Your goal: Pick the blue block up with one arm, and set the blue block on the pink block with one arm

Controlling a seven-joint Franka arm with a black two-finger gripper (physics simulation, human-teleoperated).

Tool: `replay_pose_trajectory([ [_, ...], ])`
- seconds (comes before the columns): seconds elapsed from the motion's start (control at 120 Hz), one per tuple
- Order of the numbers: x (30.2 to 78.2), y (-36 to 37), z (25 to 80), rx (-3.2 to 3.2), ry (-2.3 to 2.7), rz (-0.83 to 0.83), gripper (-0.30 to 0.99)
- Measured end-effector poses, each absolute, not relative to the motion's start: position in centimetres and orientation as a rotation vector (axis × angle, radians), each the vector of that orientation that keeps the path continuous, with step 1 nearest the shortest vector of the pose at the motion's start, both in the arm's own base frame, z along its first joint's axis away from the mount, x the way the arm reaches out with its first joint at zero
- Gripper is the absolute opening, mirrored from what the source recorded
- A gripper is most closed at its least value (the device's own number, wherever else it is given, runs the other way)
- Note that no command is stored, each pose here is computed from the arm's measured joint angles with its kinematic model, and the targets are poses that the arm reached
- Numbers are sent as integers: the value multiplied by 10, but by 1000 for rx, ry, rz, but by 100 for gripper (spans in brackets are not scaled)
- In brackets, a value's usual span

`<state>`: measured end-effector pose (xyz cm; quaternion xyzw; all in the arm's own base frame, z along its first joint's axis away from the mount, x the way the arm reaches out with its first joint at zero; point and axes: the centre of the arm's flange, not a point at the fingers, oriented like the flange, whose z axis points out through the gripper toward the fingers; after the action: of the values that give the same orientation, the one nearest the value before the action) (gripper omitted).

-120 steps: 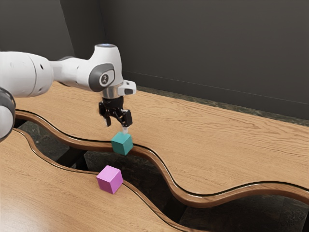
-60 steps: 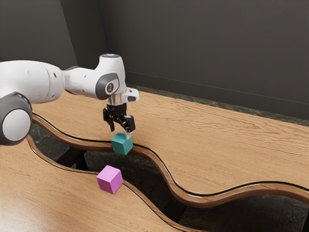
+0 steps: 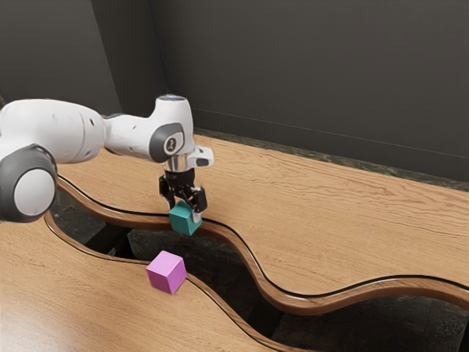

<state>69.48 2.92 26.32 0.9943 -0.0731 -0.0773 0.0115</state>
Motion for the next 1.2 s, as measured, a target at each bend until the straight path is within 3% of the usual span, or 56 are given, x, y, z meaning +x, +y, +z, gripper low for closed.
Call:
replay_pose_trajectory([
  [0.2, 696, 30, 258, 3100, -229, -243, 68],
  [0.425, 696, 30, 257, 3101, -229, -241, 47],
  [0.575, 696, 30, 258, 3104, -229, -238, 44],
  [0.775, 698, 1, 316, 3123, -289, -127, 40],
  [0.942, 657, -46, 358, 3132, -341, -116, 40],
  [1.2, 584, -52, 363, 3156, -269, -158, 40],
])
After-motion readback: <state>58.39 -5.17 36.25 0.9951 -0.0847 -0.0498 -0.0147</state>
